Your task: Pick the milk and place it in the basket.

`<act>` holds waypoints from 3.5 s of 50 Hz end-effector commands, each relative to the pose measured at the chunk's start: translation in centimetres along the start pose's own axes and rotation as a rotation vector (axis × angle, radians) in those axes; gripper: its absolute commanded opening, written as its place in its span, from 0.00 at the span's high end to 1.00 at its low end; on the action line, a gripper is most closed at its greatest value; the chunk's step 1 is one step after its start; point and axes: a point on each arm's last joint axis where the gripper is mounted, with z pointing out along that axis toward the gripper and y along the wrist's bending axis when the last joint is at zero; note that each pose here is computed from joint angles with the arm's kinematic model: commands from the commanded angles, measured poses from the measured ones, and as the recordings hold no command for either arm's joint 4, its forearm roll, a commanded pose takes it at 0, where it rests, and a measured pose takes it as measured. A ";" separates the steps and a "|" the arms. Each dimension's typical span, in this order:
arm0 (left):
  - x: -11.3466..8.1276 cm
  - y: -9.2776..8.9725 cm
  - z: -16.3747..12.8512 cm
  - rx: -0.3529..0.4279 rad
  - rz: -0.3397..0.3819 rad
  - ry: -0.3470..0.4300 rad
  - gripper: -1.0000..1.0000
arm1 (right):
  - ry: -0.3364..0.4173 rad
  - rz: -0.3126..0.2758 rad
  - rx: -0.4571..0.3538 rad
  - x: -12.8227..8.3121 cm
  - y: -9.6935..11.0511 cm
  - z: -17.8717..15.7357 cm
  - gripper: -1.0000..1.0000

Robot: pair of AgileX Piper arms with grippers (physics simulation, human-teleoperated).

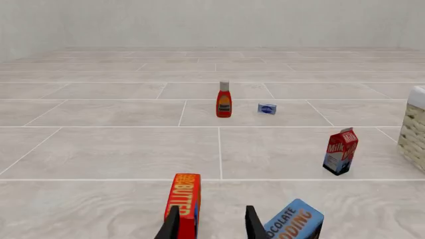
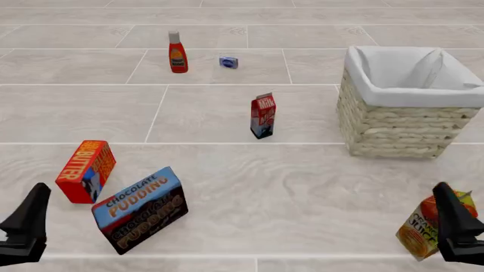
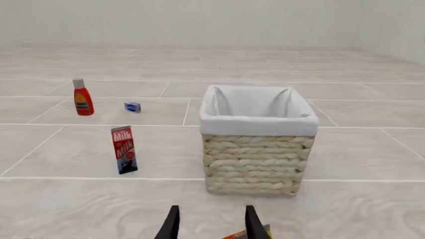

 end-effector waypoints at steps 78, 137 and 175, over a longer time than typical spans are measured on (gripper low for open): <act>-0.1 0.0 0.0 0.000 0.000 0.001 0.00 | 0.332 -0.158 -0.462 -9.3 14.7 26.9 0.00; -0.1 0.0 0.0 0.000 0.000 0.001 0.00 | 0.491 -0.101 -0.416 2.2 18.2 36.9 0.00; -0.1 0.0 0.0 0.000 0.000 0.001 0.00 | 0.563 -0.084 -0.412 7.4 19.1 37.7 0.00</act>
